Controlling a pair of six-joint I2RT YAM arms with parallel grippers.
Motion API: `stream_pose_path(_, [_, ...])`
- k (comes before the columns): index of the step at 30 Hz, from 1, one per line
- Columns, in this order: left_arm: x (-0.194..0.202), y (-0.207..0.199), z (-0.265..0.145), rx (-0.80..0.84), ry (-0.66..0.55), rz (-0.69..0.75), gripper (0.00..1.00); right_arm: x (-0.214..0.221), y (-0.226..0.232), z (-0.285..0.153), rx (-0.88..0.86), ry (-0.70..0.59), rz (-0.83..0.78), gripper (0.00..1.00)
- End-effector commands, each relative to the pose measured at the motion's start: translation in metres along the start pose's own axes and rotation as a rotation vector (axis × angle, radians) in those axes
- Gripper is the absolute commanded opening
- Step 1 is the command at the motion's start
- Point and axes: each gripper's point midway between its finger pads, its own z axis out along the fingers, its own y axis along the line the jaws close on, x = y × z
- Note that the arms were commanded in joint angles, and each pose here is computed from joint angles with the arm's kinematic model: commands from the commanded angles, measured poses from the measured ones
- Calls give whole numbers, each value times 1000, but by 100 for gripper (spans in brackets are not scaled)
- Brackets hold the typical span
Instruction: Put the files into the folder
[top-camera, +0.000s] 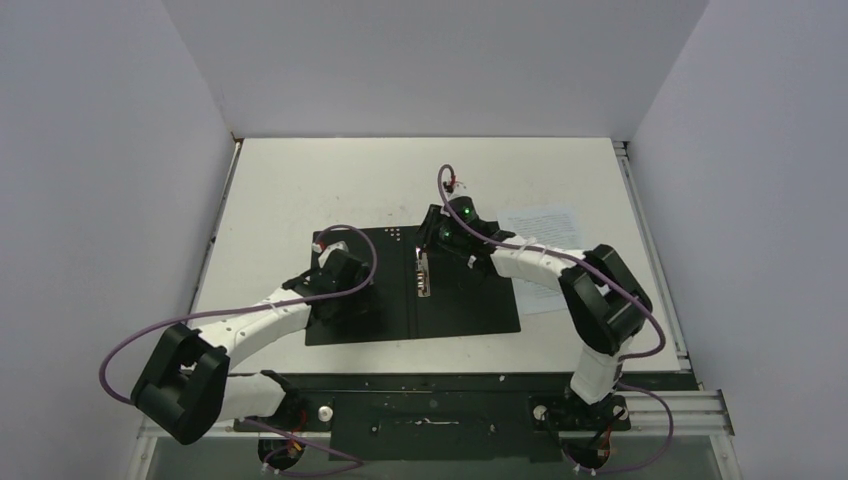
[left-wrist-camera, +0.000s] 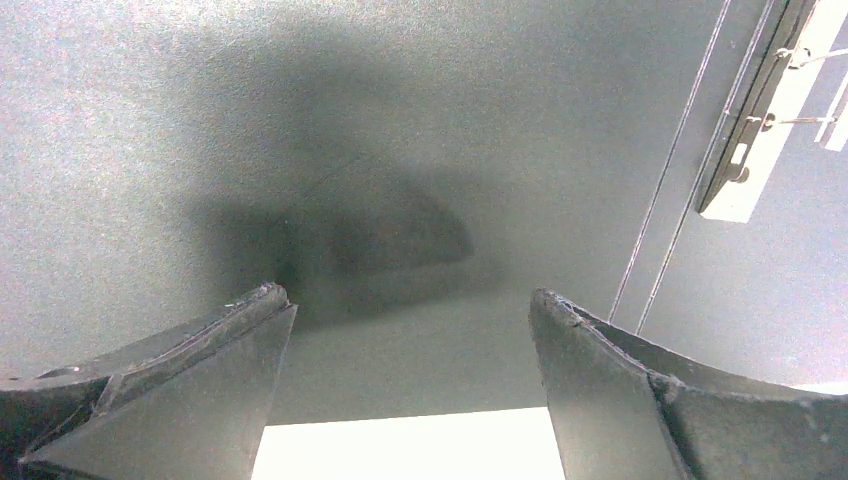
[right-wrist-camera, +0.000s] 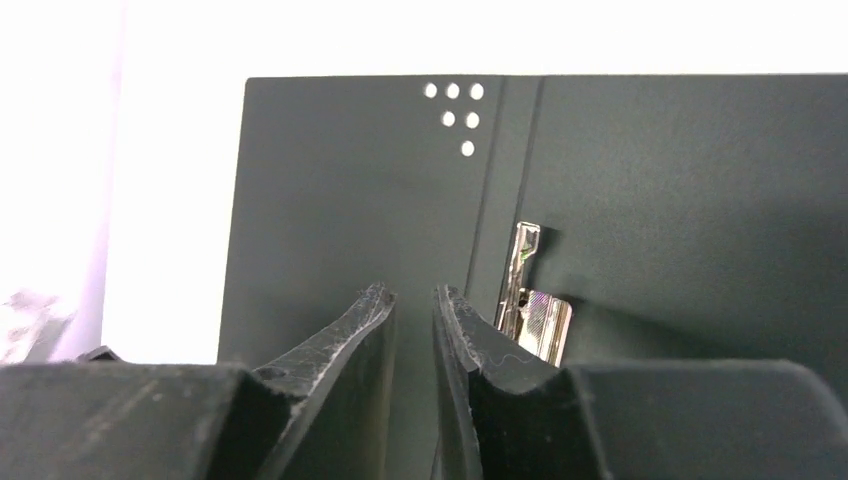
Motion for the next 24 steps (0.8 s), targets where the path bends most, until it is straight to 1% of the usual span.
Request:
stream_pose_path(1, [-27,-21,-20,63,-83,4,88,-50,20,-51,3,-149,-101,25])
stream_pose_path(5, [-42,-46,-40,156,-112,8,88,-62,4,-86,96,-202,-163,38])
stream_pose_path(7, [-49,-64,-54,220,-123,9,88,-63,-12,-103,169,-209,-185,45])
stream_pose_path(10, [-63,-90,-77,309,-162,19,89,-70,-33,-130,227,-239,-180,50])
stream_pose_path(13, [-72,-117,-94,401,-184,35,89,-82,-56,-158,282,-276,-156,64])
stream_pose_path(17, [-75,-152,-103,517,-174,43,89,-92,-86,-188,373,-300,-135,77])
stream_pose_path(20, [-69,-180,-102,586,-147,56,89,-99,-107,-204,436,-320,-112,87])
stream_pose_path(24, [-63,-217,-100,651,-122,83,89,-109,-141,-223,540,-333,-88,95])
